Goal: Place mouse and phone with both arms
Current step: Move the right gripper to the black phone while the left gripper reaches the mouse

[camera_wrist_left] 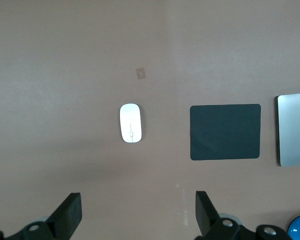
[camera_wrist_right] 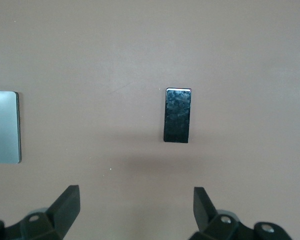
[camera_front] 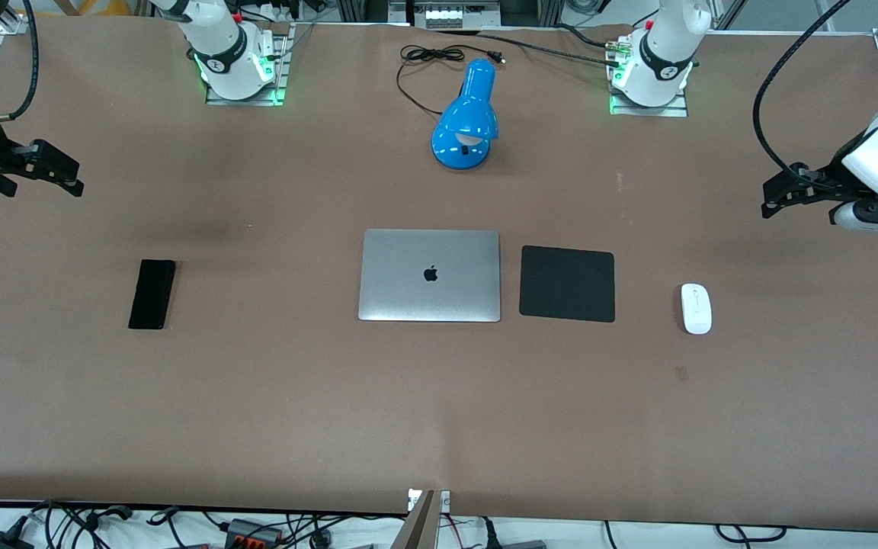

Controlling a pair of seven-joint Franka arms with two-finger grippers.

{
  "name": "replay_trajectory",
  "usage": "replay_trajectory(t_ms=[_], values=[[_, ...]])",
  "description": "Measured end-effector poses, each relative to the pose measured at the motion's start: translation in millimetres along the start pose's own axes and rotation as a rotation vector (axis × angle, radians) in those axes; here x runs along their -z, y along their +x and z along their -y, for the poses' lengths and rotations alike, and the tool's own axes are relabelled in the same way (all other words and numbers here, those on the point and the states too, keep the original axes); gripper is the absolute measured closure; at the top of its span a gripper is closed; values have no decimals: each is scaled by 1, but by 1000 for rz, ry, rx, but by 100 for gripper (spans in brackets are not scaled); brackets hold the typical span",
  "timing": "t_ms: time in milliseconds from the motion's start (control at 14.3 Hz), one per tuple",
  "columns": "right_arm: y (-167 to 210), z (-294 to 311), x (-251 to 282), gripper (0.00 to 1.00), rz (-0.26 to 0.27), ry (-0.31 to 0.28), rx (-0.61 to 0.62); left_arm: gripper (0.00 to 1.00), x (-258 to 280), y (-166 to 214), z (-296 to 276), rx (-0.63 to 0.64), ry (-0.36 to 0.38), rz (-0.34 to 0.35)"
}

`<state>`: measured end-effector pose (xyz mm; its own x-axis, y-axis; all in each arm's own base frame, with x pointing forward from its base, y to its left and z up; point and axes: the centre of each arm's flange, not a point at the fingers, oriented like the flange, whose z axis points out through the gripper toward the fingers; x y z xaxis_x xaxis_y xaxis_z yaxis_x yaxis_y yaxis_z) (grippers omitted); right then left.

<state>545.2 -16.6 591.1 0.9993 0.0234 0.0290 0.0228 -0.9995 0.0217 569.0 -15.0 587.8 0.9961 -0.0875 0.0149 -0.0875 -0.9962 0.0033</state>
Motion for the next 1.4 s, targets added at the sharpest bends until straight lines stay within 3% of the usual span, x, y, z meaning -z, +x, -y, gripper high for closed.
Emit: replay_trajectory(t_ms=[629, 769, 979, 1119, 1399], values=[[2, 1, -14, 0, 27, 0, 2, 0, -2, -3, -1, -2, -2, 30], [9, 1, -31, 0, 47, -3, 1, 0, -9, -11, -6, -10, -6, 103], [24, -11, -71, 0, 82, -8, -20, 0, -28, -27, -20, -32, -14, 276], [32, -22, -105, 0, 91, -10, -39, 0, -47, -23, -23, -21, -12, 317], [41, -50, -193, 0, 70, -19, -82, 0, -114, 23, 15, 61, -11, 234]])
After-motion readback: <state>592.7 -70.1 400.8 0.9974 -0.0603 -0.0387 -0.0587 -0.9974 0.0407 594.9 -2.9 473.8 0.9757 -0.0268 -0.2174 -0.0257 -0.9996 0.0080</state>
